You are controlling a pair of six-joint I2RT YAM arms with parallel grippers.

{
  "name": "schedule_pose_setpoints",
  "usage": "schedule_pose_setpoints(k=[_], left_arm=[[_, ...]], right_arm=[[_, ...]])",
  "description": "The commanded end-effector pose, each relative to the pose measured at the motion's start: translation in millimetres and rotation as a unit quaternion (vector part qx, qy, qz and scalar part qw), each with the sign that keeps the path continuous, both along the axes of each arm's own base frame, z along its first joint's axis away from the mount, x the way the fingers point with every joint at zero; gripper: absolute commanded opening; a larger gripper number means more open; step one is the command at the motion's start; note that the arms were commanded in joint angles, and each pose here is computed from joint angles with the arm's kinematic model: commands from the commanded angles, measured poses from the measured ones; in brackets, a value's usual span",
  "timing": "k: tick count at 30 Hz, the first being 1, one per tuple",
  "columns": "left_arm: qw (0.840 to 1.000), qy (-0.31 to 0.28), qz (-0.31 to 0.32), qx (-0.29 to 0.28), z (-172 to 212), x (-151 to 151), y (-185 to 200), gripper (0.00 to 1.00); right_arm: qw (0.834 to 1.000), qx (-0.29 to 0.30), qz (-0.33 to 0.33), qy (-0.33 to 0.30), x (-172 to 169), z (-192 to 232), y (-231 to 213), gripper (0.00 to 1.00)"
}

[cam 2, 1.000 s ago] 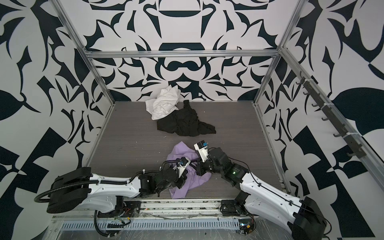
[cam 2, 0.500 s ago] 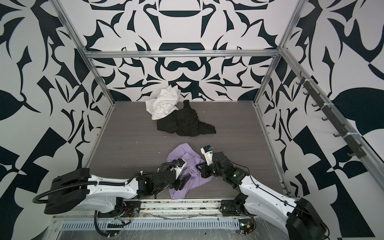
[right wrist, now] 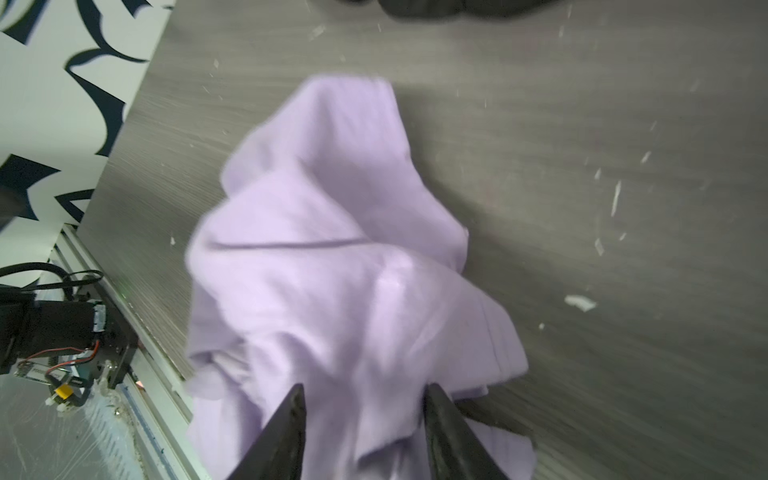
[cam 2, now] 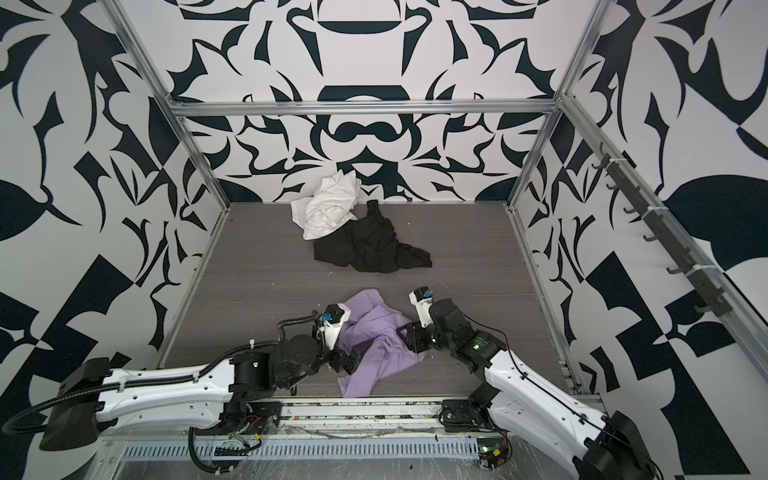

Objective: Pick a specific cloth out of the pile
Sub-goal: 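Lay the lavender cloth on the table near the robot and open both grippers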

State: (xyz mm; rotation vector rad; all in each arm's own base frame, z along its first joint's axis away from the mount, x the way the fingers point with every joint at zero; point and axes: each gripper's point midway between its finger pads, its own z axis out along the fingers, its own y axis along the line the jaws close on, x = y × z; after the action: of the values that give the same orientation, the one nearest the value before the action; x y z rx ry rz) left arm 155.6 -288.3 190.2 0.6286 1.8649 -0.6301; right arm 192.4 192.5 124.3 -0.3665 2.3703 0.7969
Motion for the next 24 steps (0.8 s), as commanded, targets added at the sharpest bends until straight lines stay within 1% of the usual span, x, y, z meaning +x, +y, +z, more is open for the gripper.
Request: schedule_pose_setpoints(k=[1, 3, 4, 5, 6, 7, 8, 9, 10, 11, 12, 13, 14, 15, 16, 17, 18, 19, 20, 21, 22, 23, 24], left_arm=[[0.988, -0.019, 0.139, 0.065, 4.9, 32.3, 62.8, 1.00], [0.975, 0.012, 0.204, 0.082, -3.7, 48.2, 100.4, 1.00], [0.968, 0.018, 0.237, 0.085, -6.1, 58.1, 119.1, 1.00], [0.962, 0.026, 0.255, 0.090, -9.5, 66.4, 133.6, 0.99], [0.962, 0.029, 0.255, 0.094, -11.7, 75.0, 141.4, 0.99], [0.959, 0.031, 0.265, 0.099, -17.2, 87.2, 154.6, 1.00], [0.955, 0.037, 0.284, 0.081, -20.8, 100.2, 167.9, 0.99], [0.959, 0.032, 0.267, 0.084, -25.5, 109.9, 173.1, 1.00], [0.957, 0.033, 0.278, 0.078, -29.9, 121.4, 184.6, 1.00], [0.948, 0.052, 0.305, 0.072, -36.2, 130.8, 199.2, 0.99], [0.946, 0.062, 0.308, 0.079, -43.5, 138.9, 205.5, 1.00], [0.942, 0.064, 0.314, 0.100, -50.0, 149.7, 213.5, 0.99], [0.935, 0.080, 0.324, 0.117, -53.7, 158.6, 223.4, 0.99], [0.936, 0.065, 0.318, 0.135, -55.1, 169.2, 226.2, 0.99], [0.932, 0.047, 0.323, 0.156, -59.6, 180.3, 232.1, 0.99], [0.928, 0.048, 0.331, 0.161, -64.8, 189.7, 238.7, 0.99], [0.933, 0.049, 0.322, 0.153, -69.4, 197.8, 238.3, 0.99], [0.934, 0.039, 0.326, 0.145, -72.8, 206.6, 241.2, 0.99], [0.933, 0.022, 0.333, 0.135, -76.3, 214.0, 244.0, 0.99], [0.935, 0.009, 0.331, 0.128, -82.9, 217.1, 243.7, 0.99], [0.932, -0.022, 0.340, 0.121, -81.9, 220.5, 247.4, 0.99], [0.931, -0.035, 0.345, 0.117, -80.3, 222.0, 249.7, 0.99], [0.935, -0.035, 0.335, 0.111, -79.5, 221.5, 246.9, 0.99]], right_arm=[[0.996, -0.044, -0.015, -0.071, 13.9, 43.3, -16.7, 0.57], [0.989, -0.075, -0.051, -0.120, 29.4, 58.6, -32.4, 0.60], [0.983, -0.079, -0.072, -0.149, 39.1, 65.8, -38.3, 0.63], [0.976, -0.086, -0.087, -0.182, 49.0, 69.1, -42.7, 0.64], [0.965, -0.102, -0.111, -0.212, 58.9, 66.9, -51.0, 0.65], [0.944, -0.131, -0.171, -0.250, 73.8, 64.8, -71.1, 0.67], [0.920, -0.160, -0.213, -0.288, 84.7, 59.6, -87.1, 0.71], [0.899, -0.185, -0.220, -0.331, 91.1, 56.5, -93.6, 0.72], [0.872, -0.234, -0.223, -0.367, 95.2, 47.2, -104.2, 0.79], [0.857, -0.256, -0.235, -0.382, 100.9, 47.9, -110.7, 0.81], [0.849, -0.288, -0.228, -0.380, 107.6, 42.6, -115.4, 0.83], [0.843, -0.315, -0.231, -0.369, 117.4, 36.6, -122.2, 0.84], [0.838, -0.338, -0.237, -0.356, 126.0, 29.7, -129.0, 0.86], [0.834, -0.348, -0.248, -0.350, 132.2, 24.1, -134.8, 0.87], [0.831, -0.345, -0.258, -0.353, 137.1, 18.8, -139.0, 0.88], [0.830, -0.330, -0.259, -0.367, 140.9, 13.9, -140.4, 0.88], [0.828, -0.314, -0.268, -0.380, 142.5, 11.8, -144.5, 0.88], [0.825, -0.297, -0.291, -0.383, 144.9, 9.4, -155.6, 0.88], [0.829, -0.275, -0.317, -0.370, 147.8, 2.8, -166.8, 0.88], [0.832, -0.258, -0.319, -0.372, 150.2, 2.7, -168.6, 0.87], [0.839, -0.243, -0.317, -0.368, 151.8, -1.2, -168.2, 0.87], [0.842, -0.236, -0.323, -0.362, 155.7, -3.6, -171.3, 0.87], [0.843, -0.239, -0.330, -0.352, 159.8, -8.6, -175.7, 0.87]])
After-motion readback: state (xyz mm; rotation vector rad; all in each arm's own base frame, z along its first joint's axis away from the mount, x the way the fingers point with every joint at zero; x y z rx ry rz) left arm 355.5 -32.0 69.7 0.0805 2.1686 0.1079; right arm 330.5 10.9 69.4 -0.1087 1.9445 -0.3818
